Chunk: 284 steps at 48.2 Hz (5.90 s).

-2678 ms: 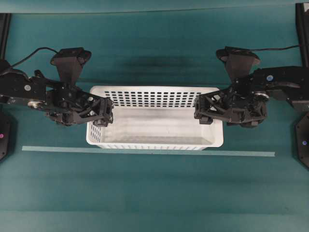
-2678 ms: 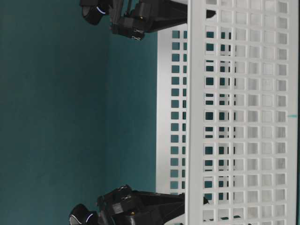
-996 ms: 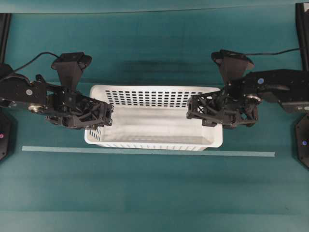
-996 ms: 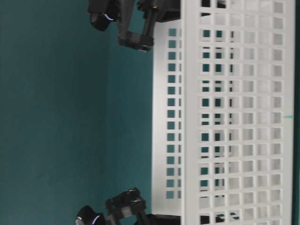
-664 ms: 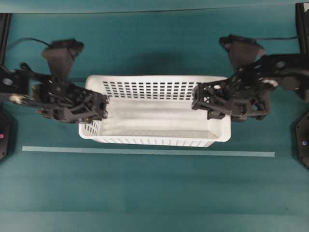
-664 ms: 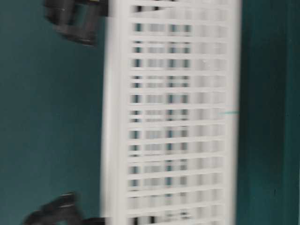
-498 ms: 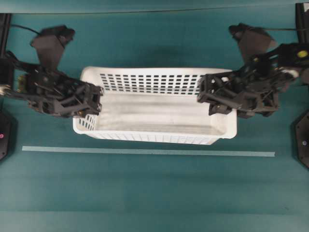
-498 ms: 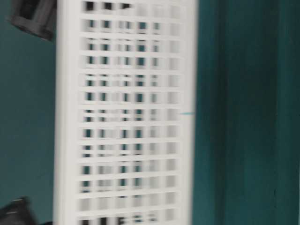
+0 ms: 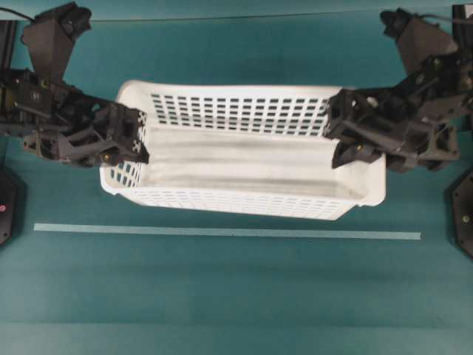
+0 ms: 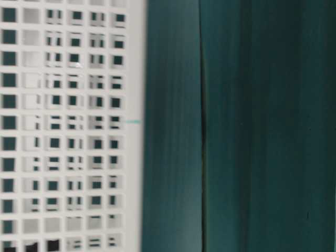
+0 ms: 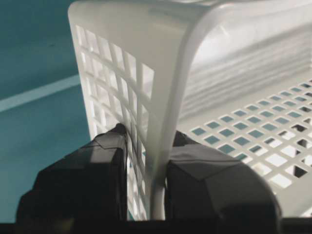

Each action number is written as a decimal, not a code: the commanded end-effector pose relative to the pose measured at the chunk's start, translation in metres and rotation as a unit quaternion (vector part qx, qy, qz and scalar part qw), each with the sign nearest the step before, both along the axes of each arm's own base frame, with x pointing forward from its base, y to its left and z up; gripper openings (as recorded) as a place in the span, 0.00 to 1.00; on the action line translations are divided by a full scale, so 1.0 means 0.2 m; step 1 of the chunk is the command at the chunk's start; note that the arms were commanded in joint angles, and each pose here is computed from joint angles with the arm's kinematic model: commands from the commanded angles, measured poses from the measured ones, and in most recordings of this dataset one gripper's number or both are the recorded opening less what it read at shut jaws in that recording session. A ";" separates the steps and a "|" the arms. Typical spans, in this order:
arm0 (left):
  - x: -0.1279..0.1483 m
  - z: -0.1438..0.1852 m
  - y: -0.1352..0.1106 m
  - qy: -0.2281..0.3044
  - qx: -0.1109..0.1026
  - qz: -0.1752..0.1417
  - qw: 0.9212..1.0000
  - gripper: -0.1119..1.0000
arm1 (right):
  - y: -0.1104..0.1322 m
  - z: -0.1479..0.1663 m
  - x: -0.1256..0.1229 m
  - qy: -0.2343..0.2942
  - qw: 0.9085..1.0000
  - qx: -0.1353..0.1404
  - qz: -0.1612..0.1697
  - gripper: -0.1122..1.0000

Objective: Lift the white basket with both hands.

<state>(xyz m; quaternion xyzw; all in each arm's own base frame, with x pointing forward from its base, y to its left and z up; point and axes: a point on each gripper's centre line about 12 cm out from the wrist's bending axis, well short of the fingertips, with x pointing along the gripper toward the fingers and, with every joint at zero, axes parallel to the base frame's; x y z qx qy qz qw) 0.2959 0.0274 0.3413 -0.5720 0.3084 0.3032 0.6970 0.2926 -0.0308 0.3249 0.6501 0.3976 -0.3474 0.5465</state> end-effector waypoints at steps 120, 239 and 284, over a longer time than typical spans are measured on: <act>0.12 0.73 0.01 0.063 0.040 -0.056 0.996 0.18 | -0.07 0.66 0.12 0.126 0.982 -0.099 0.100 0.28; 0.22 -0.58 -0.03 0.202 0.022 -0.078 0.976 0.17 | 0.02 -0.67 0.20 0.209 0.971 -0.062 0.094 0.28; 0.27 -0.78 0.01 0.212 0.013 -0.059 0.975 0.14 | 0.07 -0.93 0.21 0.197 0.975 -0.053 0.090 0.28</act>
